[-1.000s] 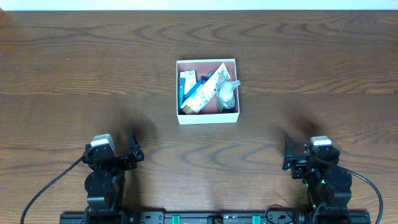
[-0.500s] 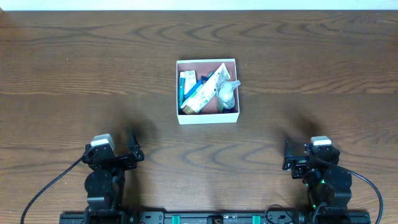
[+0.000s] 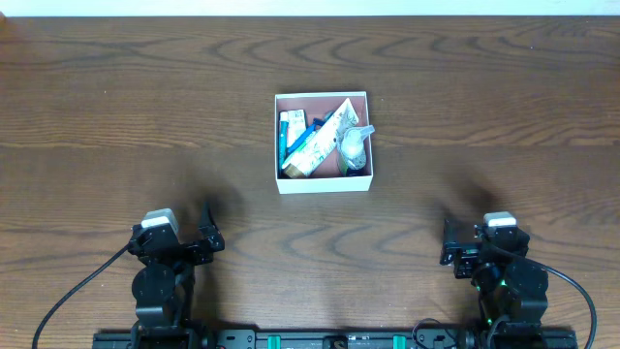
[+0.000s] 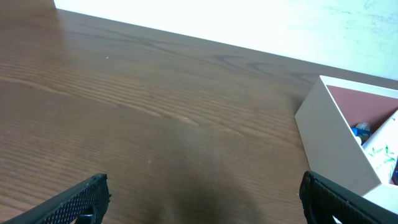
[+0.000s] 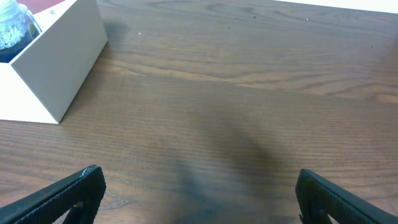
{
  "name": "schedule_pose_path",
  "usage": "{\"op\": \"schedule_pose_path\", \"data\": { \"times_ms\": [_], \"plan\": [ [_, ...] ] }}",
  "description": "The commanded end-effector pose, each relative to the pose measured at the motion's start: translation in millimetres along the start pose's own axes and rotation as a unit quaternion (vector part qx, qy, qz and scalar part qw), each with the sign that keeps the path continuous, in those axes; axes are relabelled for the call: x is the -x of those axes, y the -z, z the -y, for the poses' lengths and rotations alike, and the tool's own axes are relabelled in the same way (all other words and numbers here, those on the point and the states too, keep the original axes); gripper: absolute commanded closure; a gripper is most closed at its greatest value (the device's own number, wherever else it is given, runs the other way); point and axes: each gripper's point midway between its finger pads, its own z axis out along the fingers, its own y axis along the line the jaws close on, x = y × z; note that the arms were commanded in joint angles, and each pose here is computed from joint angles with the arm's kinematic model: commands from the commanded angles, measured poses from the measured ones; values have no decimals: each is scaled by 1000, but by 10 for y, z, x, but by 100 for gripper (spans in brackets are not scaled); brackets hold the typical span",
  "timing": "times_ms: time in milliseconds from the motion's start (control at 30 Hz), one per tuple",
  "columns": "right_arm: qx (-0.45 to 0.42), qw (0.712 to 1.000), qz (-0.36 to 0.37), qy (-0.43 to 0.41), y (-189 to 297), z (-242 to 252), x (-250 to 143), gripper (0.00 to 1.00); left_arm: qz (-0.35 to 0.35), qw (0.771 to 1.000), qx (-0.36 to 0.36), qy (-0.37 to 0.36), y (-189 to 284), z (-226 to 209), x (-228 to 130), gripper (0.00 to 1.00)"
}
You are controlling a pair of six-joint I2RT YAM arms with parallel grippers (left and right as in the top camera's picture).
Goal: Pack container
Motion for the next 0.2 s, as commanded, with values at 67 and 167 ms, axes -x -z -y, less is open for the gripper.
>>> {"op": "schedule_pose_path", "data": {
  "times_ms": [67, 167],
  "plan": [
    [5, 1000, 6, -7, 3, -22, 16, 1, -13, 1000, 6, 4, -28, -34, -112, 2],
    [5, 1000, 6, -7, 3, -22, 16, 1, -13, 1000, 6, 4, -28, -34, -112, 2]
  ]
}}
